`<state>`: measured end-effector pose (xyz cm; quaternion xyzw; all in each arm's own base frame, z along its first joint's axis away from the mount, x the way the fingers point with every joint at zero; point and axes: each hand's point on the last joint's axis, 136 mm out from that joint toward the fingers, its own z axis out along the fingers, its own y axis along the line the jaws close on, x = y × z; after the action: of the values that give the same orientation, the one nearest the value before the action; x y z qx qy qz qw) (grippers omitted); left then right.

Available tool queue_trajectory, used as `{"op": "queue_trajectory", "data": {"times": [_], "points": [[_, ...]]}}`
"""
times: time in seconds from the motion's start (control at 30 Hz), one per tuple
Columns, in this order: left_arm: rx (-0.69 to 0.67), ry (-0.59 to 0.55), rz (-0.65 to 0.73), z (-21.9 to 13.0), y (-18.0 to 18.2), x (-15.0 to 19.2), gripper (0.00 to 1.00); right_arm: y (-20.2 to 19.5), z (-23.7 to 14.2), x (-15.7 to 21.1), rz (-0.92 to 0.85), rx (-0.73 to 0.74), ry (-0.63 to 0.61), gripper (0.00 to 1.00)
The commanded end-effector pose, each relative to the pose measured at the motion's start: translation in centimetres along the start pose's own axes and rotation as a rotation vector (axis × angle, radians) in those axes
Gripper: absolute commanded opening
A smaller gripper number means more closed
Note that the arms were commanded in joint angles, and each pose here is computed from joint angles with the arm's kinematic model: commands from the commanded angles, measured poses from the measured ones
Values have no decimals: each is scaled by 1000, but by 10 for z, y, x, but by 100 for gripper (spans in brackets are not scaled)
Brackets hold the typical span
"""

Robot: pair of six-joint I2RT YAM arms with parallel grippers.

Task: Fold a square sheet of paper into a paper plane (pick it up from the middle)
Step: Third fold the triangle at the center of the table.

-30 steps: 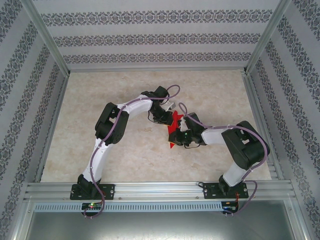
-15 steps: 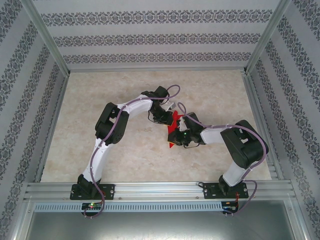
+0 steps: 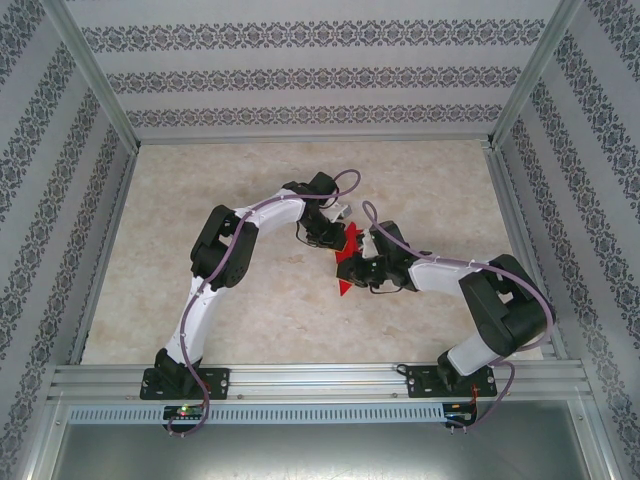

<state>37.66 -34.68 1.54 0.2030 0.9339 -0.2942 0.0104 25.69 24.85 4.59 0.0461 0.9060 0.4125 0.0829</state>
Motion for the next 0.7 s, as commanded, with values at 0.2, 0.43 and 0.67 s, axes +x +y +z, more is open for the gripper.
{"op": "queue_trajectory", "data": {"times": [0.2, 0.43, 0.67], "points": [[-201, 223, -79, 57, 67, 66, 14, -11, 9, 17, 24, 1, 60, 15], [-204, 228, -83, 57, 68, 68, 14, -10, 16, 15, 25, -14, 70, 15], [-205, 232, -83, 58, 68, 69, 14, -10, 20, 18, 23, -9, 84, 14]]}}
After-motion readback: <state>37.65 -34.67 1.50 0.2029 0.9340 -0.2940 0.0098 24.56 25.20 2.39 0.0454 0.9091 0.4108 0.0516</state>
